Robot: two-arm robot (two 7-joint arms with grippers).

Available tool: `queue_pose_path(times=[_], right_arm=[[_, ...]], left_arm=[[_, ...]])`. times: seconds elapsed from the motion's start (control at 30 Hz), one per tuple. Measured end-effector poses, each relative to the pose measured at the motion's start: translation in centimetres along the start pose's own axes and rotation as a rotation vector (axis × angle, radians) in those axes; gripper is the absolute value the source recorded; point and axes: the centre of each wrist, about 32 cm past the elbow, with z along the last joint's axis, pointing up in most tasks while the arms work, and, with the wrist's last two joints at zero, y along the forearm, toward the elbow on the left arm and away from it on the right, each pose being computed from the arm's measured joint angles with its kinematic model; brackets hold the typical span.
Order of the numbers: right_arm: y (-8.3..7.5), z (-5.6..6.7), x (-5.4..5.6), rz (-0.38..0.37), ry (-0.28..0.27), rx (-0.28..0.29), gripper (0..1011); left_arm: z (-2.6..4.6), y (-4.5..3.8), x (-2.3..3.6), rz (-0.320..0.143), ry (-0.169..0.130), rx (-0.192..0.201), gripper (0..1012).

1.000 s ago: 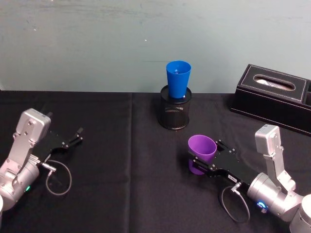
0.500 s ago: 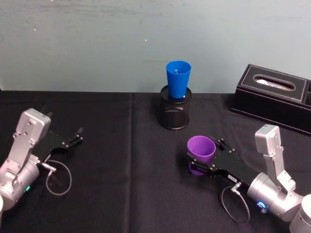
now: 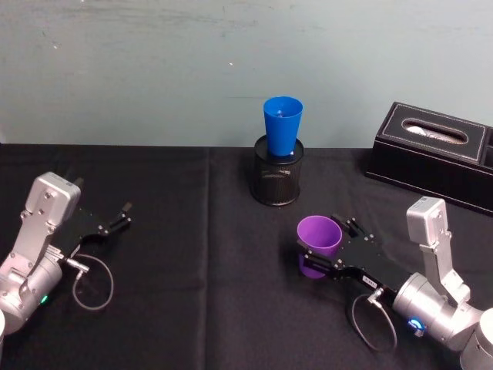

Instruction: Pick up one cup with a gripper and tap it against the other cup.

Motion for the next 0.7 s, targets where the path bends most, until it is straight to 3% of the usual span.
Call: queue_pose_path(times=[0.7], right_arm=[[-0.7,2.0,-0.4,0.021,-0.024,0.084,1003]], left_arm=[[0.00,0.00,0.00,0.000,0.000,0.000,1011]])
